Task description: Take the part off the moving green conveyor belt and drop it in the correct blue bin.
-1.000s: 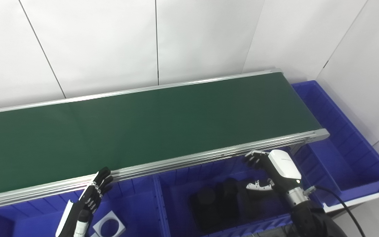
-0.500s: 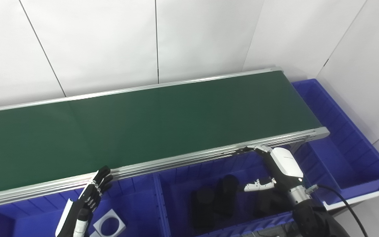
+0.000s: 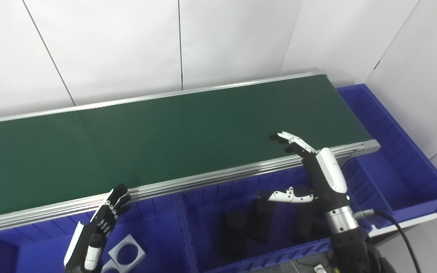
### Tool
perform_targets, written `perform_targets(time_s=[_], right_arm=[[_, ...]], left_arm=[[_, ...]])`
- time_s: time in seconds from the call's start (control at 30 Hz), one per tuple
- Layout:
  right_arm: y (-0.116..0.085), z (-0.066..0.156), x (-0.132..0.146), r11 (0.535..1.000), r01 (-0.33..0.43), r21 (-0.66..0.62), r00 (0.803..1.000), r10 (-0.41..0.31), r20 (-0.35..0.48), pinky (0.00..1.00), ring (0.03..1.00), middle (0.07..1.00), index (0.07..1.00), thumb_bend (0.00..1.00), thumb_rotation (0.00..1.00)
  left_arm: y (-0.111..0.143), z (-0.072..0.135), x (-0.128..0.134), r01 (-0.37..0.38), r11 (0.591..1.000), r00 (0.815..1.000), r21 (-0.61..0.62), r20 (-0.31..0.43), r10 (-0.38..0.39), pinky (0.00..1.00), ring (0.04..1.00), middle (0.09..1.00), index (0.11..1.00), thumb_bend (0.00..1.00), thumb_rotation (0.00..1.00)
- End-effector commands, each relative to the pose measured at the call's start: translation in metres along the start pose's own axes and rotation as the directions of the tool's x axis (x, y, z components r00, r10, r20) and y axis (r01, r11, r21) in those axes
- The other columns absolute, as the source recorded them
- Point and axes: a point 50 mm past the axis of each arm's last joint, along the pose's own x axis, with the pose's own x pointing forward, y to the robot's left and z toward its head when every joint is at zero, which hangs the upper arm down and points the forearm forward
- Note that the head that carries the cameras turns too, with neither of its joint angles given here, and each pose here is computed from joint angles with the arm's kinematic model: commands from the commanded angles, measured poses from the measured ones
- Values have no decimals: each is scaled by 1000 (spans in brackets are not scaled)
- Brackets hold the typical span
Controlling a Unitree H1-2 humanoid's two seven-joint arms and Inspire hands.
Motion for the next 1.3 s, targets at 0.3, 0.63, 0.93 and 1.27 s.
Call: perform_targets(time_s=[0.3,0.63,0.93,1.27], right_arm=[[33,35,14,974,-38,221,988,4,153,732,810,854,825,966,701],[125,31,4,821,-126,557,992,118,50,777,833,885,873,999,901],[156,20,-5,772,-183,608,980,196,47,867,899,924,890,993,1000],[158,5,-18,762,-193,619,970,241,5,876,904,924,902,1000,1000]], left_arm=[[-9,23,10,7,998,995,62,101,-13,874,911,949,929,778,1000],[-35,34,16,-4,996,991,94,135,-8,898,920,951,935,834,999],[-50,25,20,-8,997,994,81,109,-1,953,960,957,935,886,1000],[-59,19,19,-24,997,996,78,90,17,942,954,951,930,857,1000]])
